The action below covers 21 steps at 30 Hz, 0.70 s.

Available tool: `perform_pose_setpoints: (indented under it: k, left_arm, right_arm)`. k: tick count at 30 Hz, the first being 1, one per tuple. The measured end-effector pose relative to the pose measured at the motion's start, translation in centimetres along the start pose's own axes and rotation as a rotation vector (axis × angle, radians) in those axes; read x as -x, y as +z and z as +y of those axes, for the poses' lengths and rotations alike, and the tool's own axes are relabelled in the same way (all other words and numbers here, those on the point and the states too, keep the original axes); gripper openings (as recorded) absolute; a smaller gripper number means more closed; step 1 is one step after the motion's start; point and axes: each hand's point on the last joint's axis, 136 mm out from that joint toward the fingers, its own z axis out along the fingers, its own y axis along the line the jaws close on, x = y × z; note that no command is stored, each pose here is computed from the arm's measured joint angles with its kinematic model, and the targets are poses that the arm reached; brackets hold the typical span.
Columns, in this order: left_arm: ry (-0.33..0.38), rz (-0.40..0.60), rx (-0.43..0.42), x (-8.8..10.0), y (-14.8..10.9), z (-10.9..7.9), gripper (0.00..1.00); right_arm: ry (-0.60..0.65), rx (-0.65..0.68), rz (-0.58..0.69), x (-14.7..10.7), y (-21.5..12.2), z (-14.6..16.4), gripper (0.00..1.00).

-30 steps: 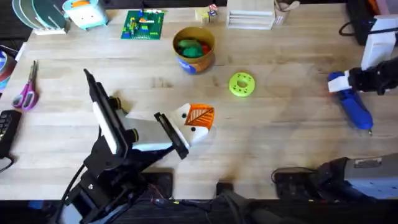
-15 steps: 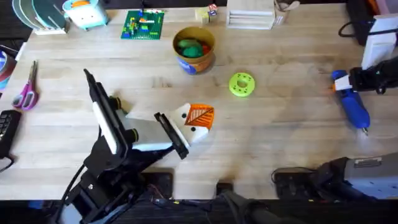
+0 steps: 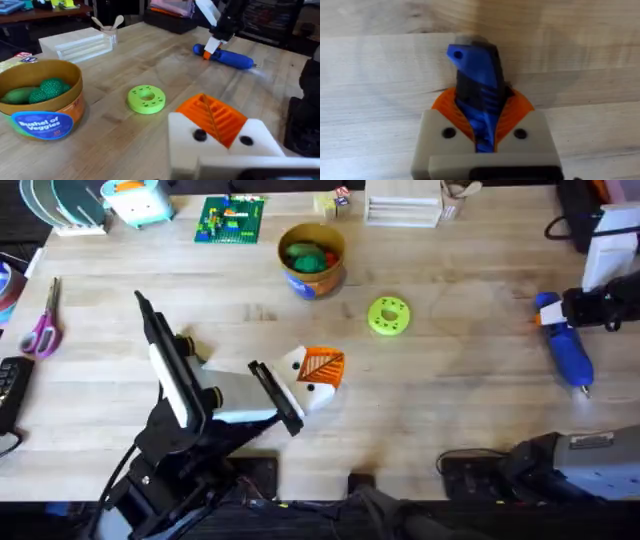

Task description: Pick up the gripper from the table and insert it into the empty holder that is missing its gripper. Then pick up a screw, insert it into the mounting hole, and use the screwdriver to tighten it. Finally, clean up the table by picking up the vegetable and placing it into the bucket.

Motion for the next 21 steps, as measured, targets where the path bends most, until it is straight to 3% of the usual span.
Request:
perform_pose_setpoints:
  k: [7, 21]
  left_arm:
    - [0.000, 0.000, 0.000, 0.0, 0.0, 0.0, 0.011]
    - [0.000, 0.000, 0.000, 0.0, 0.0, 0.0, 0.011]
  right_arm:
    - [0.006, -0.014, -0.012, -0.2, -1.6, 0.0, 0.122]
    - [0.181, -0.122, -0.224, 1.2, -10.5, -0.7, 0.116]
